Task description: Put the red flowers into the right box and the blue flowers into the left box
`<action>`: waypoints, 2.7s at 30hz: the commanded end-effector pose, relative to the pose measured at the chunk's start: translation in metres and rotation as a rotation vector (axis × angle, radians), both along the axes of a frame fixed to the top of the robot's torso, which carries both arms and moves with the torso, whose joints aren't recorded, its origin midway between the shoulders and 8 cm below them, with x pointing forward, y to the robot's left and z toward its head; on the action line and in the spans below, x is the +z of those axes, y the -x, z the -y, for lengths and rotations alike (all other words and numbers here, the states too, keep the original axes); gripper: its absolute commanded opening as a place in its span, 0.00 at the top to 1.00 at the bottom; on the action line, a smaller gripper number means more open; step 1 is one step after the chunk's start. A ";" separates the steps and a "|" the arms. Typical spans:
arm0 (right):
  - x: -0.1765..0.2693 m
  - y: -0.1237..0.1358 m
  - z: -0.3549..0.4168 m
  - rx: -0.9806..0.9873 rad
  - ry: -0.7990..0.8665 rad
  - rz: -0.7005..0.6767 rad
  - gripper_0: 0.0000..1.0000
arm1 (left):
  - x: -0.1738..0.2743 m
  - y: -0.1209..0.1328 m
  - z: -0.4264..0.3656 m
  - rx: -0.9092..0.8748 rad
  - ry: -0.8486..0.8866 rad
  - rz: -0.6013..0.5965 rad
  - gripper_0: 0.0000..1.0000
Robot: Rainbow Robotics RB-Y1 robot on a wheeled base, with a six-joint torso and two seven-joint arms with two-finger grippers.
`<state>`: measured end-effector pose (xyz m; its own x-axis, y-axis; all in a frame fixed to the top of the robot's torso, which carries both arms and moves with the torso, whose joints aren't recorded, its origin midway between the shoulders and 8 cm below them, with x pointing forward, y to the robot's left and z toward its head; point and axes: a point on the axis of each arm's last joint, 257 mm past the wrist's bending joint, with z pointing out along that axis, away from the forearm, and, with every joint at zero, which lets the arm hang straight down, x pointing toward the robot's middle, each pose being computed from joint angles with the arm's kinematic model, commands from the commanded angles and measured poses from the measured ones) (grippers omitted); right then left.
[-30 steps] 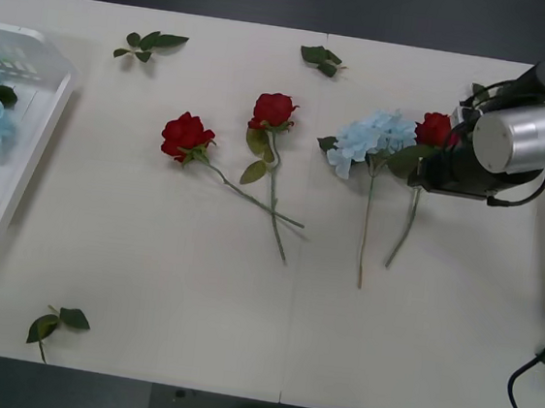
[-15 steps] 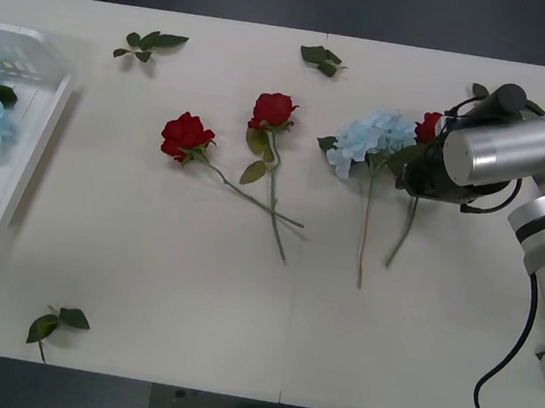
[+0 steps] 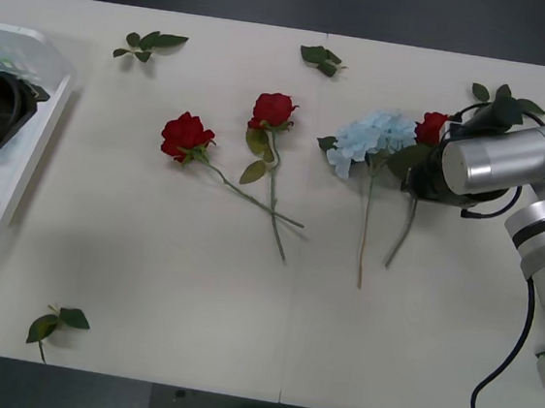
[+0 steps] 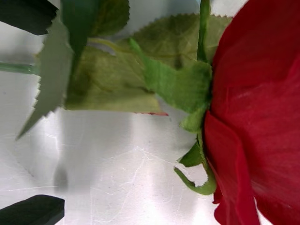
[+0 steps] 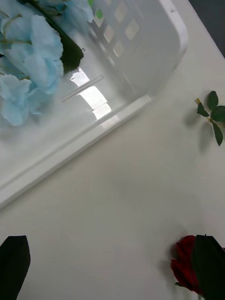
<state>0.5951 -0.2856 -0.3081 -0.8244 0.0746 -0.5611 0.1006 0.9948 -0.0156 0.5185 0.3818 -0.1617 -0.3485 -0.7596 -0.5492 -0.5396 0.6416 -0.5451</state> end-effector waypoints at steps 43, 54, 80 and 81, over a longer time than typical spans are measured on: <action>0.202 0.067 0.116 -0.038 -0.128 0.001 1.00 | -0.092 -0.082 0.278 -0.278 0.070 0.014 0.00; 0.208 0.119 0.239 -0.075 0.030 0.015 1.00 | -0.102 -0.089 0.280 -0.256 0.030 -0.007 0.16; 0.099 0.102 0.354 -0.074 0.115 0.162 1.00 | -0.102 -0.089 0.270 -0.280 -0.091 0.016 0.99; 0.096 0.101 0.354 -0.073 0.123 0.164 1.00 | -0.093 -0.092 0.270 -0.279 -0.088 0.037 1.00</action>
